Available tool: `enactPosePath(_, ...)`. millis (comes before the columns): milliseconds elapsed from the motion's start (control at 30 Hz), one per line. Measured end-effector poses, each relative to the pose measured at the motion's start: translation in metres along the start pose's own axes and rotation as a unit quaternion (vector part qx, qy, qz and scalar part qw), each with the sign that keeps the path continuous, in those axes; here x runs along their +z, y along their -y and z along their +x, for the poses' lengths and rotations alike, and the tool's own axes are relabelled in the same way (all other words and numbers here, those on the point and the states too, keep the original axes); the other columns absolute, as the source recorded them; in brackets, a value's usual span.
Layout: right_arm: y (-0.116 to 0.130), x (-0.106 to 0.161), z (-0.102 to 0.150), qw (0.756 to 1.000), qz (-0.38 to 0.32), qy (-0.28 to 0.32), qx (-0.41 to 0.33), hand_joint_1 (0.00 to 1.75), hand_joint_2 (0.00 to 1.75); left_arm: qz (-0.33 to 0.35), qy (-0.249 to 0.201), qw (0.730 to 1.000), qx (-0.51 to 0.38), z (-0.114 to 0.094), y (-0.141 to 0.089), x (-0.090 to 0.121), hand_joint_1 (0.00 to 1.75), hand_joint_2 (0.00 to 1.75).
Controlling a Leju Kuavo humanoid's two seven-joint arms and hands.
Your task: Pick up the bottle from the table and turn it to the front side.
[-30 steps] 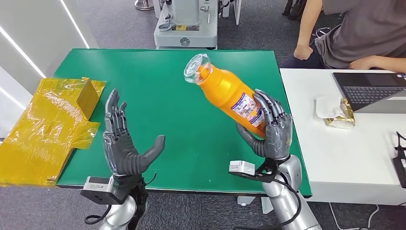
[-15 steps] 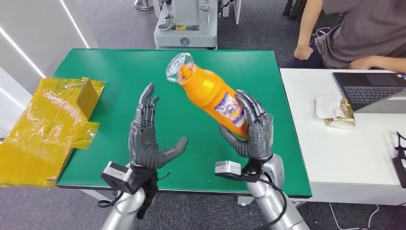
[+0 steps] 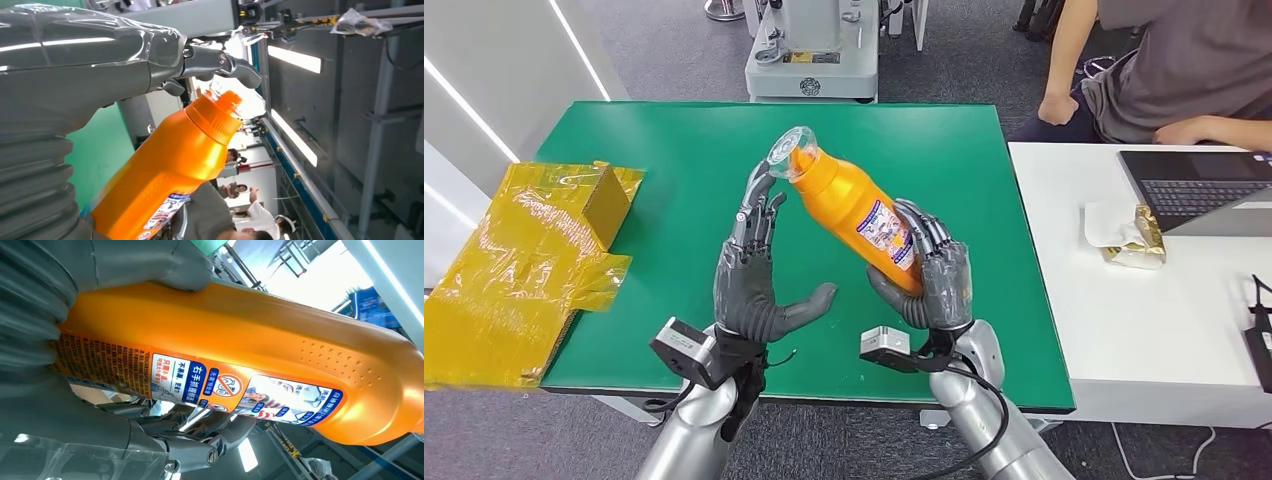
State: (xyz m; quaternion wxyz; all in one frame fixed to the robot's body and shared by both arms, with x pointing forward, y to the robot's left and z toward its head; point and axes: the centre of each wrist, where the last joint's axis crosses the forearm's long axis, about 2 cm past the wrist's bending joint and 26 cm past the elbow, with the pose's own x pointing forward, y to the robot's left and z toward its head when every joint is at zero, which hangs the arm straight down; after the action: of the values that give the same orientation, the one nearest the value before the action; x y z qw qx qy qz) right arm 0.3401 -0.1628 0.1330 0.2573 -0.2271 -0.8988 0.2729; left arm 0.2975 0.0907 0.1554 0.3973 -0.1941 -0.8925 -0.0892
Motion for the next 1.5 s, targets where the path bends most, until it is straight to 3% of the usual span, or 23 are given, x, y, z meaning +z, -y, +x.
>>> enactPosePath(467, 0.009, -0.016, 0.014, 0.999, -0.044, 0.015, 0.018, 1.75, 1.75, 0.012, -0.018, 1.0, 0.002, -0.014, -0.003, -0.02, 0.0, 1.75)
enactPosePath(967, 0.025, -0.05, 0.046, 0.99, -0.123, 0.068, 0.01, 1.75, 1.75, 0.021, -0.043, 0.999, -0.01, -0.021, 0.0, -0.013, 0.0, 1.75)
enactPosePath(1300, 0.02, -0.043, 0.045, 0.992, -0.113, 0.06, 0.007, 1.75, 1.75, 0.023, -0.052, 0.998, -0.01, -0.023, 0.003, -0.003, 0.0, 1.75)
enactPosePath(1500, -0.001, -0.027, 0.029, 0.998, -0.057, 0.024, 0.0, 1.75, 1.75, 0.026, -0.046, 0.999, -0.003, -0.021, 0.002, -0.005, 0.0, 1.75)
